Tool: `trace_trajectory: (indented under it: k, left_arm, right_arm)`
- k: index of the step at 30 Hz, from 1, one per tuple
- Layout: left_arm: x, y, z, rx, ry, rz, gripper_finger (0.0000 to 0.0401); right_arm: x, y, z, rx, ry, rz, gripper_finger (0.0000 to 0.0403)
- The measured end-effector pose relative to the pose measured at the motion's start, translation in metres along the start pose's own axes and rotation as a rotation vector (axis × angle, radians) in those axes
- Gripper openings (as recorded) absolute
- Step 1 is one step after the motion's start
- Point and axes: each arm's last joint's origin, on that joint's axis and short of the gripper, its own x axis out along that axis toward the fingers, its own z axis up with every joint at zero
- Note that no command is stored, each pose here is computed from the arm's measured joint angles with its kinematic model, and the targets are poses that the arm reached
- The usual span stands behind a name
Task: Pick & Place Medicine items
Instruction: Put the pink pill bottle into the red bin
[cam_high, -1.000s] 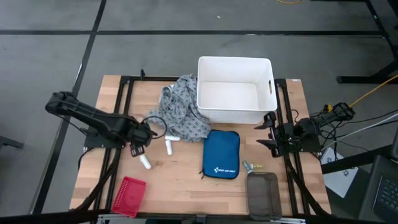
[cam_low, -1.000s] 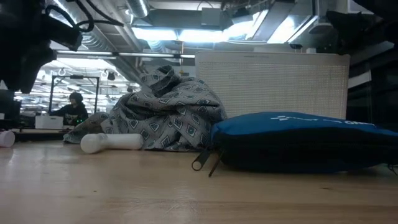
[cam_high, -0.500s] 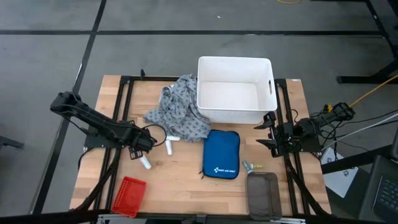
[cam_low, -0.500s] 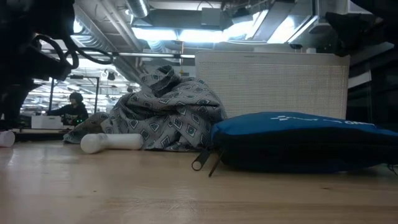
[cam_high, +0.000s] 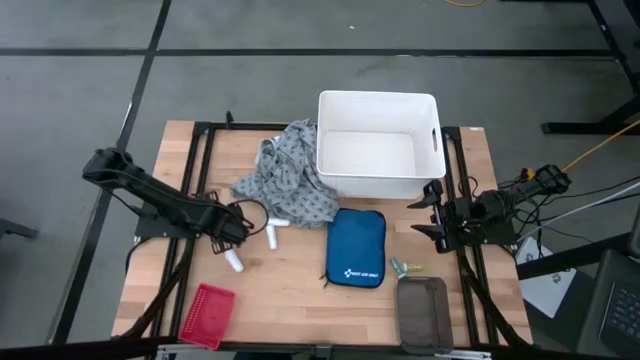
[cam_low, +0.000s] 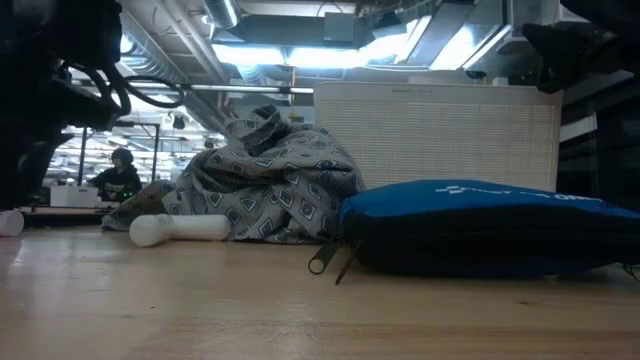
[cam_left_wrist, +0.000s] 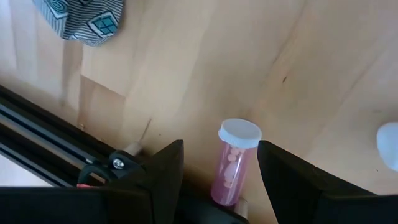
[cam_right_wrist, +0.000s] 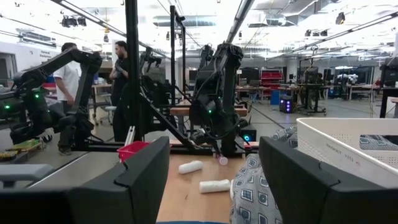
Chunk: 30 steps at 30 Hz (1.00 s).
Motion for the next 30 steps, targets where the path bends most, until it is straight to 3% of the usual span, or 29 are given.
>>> trace_trajectory:
  k: [9,20,30]
  left_arm:
    - [0.002,-0.003,0.005,0.008,-0.019,-0.029,0.0205]
    - [0.035,-0.002,-0.008,-0.023,0.019,-0.061,0.0205]
    - [0.037,-0.001,-0.007,-0.039,-0.022,-0.025,0.0205]
  right_arm:
    - [0.000,0.000,-0.001,0.013,0.008,0.000,0.0249]
    - [0.000,0.000,-0.003,0.017,0.030,0.001,0.0249]
    - [0.000,0.000,-0.003,0.019,0.030,0.001,0.0249]
